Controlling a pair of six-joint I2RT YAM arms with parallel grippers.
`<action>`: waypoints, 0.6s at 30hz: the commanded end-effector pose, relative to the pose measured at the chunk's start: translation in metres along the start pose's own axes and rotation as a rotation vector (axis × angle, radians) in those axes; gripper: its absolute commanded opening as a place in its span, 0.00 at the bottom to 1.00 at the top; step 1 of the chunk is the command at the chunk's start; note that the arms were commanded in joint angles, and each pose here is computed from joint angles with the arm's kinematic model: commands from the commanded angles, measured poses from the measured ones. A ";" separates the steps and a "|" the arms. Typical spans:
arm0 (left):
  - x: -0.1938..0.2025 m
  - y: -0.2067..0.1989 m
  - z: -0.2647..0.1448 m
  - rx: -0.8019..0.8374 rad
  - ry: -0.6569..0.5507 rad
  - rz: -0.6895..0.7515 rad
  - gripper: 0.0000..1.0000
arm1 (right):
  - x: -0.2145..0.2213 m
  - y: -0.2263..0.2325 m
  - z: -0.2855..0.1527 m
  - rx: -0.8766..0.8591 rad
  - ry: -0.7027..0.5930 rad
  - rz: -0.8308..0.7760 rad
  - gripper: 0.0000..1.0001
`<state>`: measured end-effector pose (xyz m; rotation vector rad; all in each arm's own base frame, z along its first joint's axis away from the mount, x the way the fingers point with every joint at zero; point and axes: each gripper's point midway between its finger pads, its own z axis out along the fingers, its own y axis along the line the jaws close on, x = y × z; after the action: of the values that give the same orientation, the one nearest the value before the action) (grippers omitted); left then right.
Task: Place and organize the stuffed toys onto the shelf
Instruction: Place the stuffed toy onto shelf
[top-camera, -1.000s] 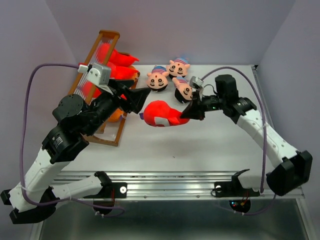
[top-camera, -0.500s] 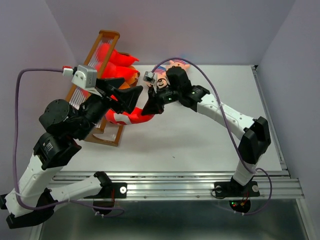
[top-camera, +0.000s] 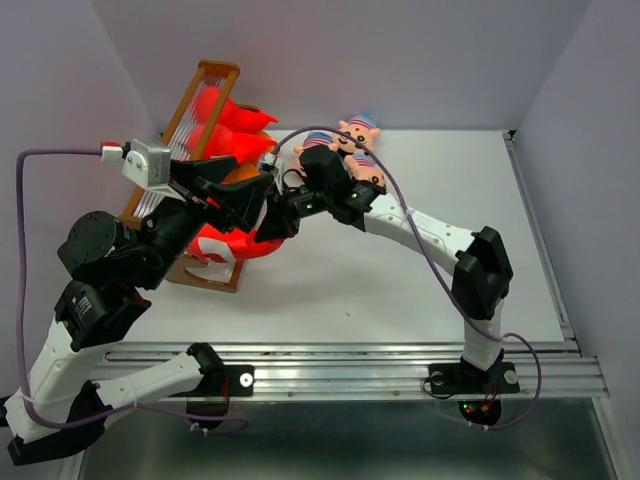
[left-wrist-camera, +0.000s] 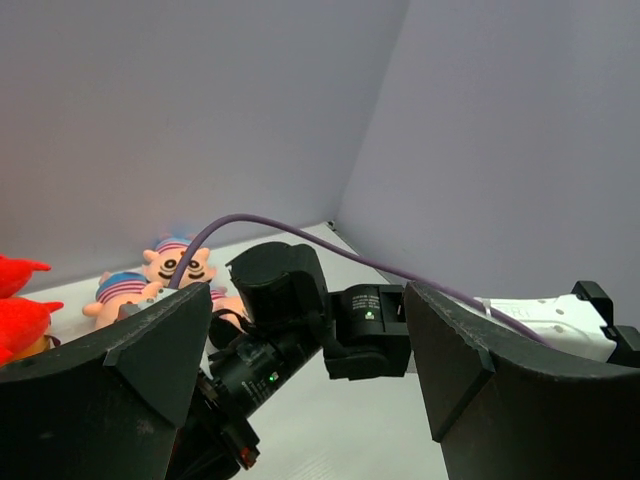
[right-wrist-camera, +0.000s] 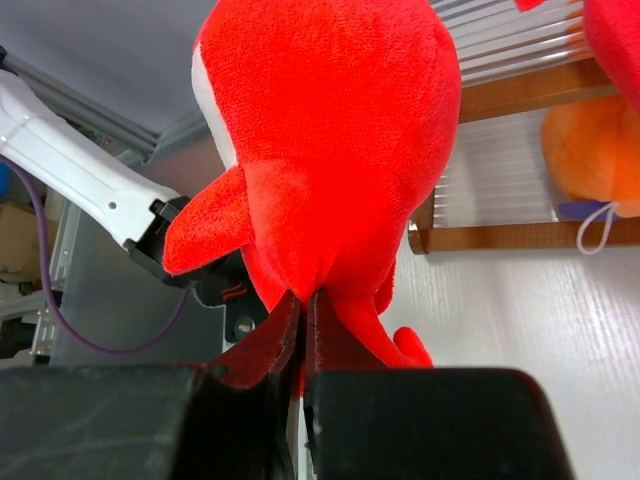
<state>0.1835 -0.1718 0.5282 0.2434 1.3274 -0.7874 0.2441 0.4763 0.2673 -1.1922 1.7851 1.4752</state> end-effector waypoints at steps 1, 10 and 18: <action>-0.018 0.000 -0.005 0.000 -0.072 -0.020 0.88 | -0.041 0.024 0.003 -0.048 -0.103 -0.068 0.01; -0.016 0.000 -0.007 0.002 -0.070 -0.039 0.88 | -0.040 0.015 0.027 -0.021 -0.109 -0.044 0.01; -0.013 -0.001 -0.009 0.004 -0.061 -0.054 0.88 | -0.044 0.001 0.035 0.016 -0.129 -0.023 0.01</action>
<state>0.1782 -0.1668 0.5277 0.2170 1.3250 -0.8153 0.2510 0.5111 0.2603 -1.1149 1.8122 1.4858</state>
